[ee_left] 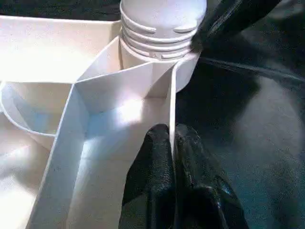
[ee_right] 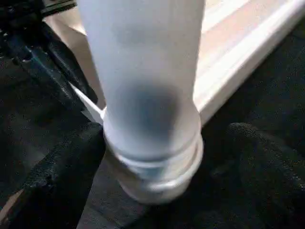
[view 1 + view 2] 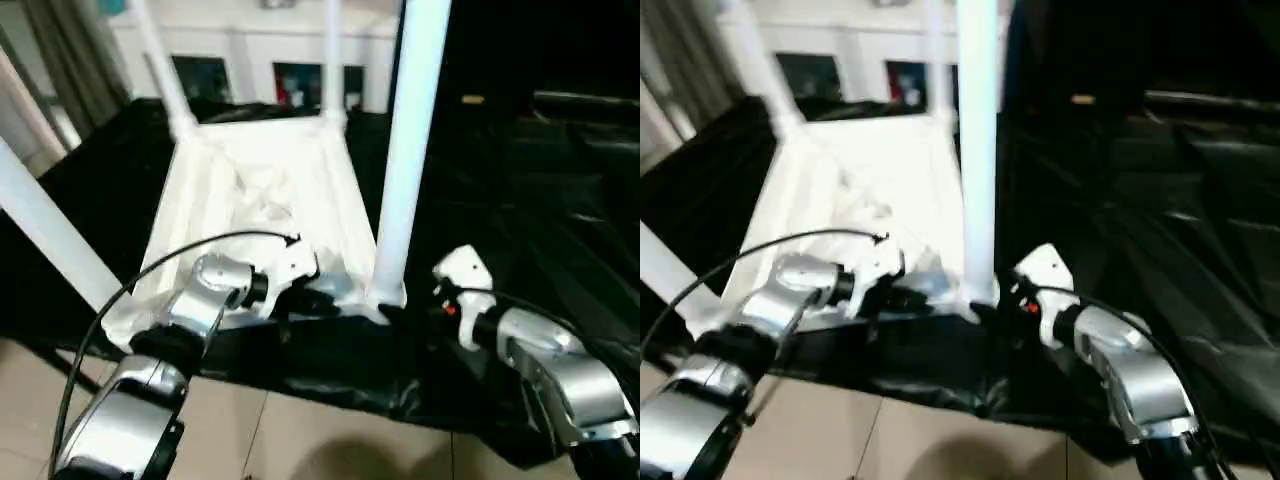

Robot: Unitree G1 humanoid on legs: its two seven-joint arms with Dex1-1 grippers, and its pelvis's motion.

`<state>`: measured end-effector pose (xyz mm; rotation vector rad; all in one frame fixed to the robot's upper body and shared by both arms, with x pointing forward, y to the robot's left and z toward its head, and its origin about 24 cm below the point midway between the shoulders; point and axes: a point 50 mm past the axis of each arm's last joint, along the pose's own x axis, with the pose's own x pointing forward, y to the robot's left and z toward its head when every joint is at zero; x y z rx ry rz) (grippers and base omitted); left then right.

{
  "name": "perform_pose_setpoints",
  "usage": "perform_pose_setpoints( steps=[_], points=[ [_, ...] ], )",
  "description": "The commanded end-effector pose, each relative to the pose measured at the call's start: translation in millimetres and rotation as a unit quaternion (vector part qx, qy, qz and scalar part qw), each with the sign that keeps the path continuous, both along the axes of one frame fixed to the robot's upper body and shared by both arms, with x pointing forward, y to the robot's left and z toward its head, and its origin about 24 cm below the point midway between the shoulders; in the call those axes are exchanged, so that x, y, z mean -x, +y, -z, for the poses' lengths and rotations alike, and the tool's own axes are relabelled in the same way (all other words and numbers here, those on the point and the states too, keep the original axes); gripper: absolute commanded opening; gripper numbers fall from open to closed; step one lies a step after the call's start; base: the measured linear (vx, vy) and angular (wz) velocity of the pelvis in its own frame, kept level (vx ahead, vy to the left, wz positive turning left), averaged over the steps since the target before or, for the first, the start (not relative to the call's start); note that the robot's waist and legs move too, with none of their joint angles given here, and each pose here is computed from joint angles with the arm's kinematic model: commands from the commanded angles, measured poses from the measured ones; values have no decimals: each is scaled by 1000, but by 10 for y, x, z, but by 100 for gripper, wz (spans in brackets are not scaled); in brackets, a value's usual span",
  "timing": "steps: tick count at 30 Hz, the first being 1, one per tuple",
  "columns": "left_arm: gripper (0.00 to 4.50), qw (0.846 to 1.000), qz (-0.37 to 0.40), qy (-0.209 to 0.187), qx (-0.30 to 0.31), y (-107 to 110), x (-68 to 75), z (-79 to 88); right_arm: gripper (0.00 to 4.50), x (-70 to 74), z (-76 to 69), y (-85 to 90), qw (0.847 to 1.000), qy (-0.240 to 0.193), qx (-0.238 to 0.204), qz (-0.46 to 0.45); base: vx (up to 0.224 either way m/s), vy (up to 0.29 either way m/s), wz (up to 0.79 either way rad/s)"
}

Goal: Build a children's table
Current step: Rotate leg to tighten

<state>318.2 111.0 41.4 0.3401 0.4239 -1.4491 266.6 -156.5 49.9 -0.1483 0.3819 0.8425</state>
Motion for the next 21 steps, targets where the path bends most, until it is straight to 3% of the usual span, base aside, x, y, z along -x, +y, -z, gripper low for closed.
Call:
perform_pose_setpoints(
  steps=[1,6,18,21],
  points=[
    [0,998,27,8,59,-113,49,-70,443,-11,-35,82,1000,-6,-12,-22,0,0,0],
    [0,998,24,4,55,-126,52,-64,443,-32,19,119,1000,2,-13,-28,0,0,0],
    [0,998,24,10,52,-123,66,-70,347,-41,40,118,999,2,-25,-24,0,0,0],
    [0,998,17,12,51,-130,64,-56,343,-43,67,138,999,1,-46,-1,0,0,0]
  ],
)
